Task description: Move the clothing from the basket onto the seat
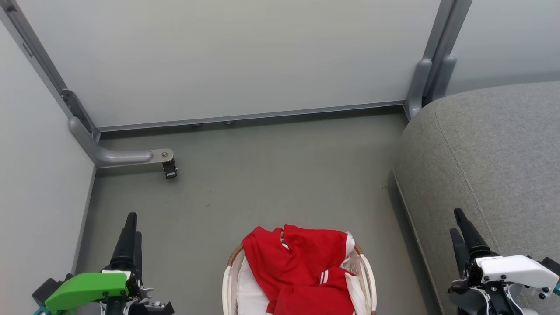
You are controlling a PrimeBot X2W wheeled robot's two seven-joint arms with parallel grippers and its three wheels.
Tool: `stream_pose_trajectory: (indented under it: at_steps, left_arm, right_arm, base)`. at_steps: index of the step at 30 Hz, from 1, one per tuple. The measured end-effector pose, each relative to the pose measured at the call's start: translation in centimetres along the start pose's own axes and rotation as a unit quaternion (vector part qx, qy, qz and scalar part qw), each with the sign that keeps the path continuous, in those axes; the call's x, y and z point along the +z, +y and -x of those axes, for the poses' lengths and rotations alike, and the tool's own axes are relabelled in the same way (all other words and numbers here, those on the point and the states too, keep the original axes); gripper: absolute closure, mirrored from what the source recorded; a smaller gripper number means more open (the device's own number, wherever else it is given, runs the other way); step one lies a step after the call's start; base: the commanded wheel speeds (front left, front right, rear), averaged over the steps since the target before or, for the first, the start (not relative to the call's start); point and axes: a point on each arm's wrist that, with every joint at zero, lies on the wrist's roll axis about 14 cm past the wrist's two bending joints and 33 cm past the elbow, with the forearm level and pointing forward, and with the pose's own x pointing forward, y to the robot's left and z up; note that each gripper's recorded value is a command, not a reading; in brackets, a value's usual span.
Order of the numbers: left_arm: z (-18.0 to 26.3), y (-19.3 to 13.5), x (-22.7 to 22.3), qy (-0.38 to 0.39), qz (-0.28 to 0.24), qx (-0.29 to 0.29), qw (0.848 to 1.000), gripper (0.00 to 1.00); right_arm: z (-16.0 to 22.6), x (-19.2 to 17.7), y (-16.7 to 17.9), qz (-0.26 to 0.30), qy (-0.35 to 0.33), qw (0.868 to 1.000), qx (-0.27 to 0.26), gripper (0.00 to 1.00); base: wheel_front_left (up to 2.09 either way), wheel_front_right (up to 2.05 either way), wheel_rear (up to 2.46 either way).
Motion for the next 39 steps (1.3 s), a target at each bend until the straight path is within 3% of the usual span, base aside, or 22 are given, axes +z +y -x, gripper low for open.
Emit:
stream_pose_trajectory:
  at_steps: [14, 21, 39]
  left_arm:
    - [-0.1, -0.9, -0.5, -0.002, -0.117, -0.014, 0.993, 0.00]
    - [-0.1, -1.4, -1.0, -0.001, -0.181, -0.023, 0.983, 0.00]
    - [0.2, -1.5, -2.0, 0.003, -0.323, -0.032, 0.946, 0.00]
  right_arm:
    - [-0.2, 1.0, 1.1, 0.129, -0.023, 0.991, 0.014, 0.00]
    - [-0.1, 0.6, 1.5, 0.224, -0.020, 0.974, 0.021, 0.00]
    - [0.0, 0.2, 1.5, 0.353, -0.022, 0.935, 0.026, 0.00]
  base:
    - [0.00, 0.00, 0.00]
    - [0.00, 0.00, 0.00]
    - [0.00, 0.00, 0.00]
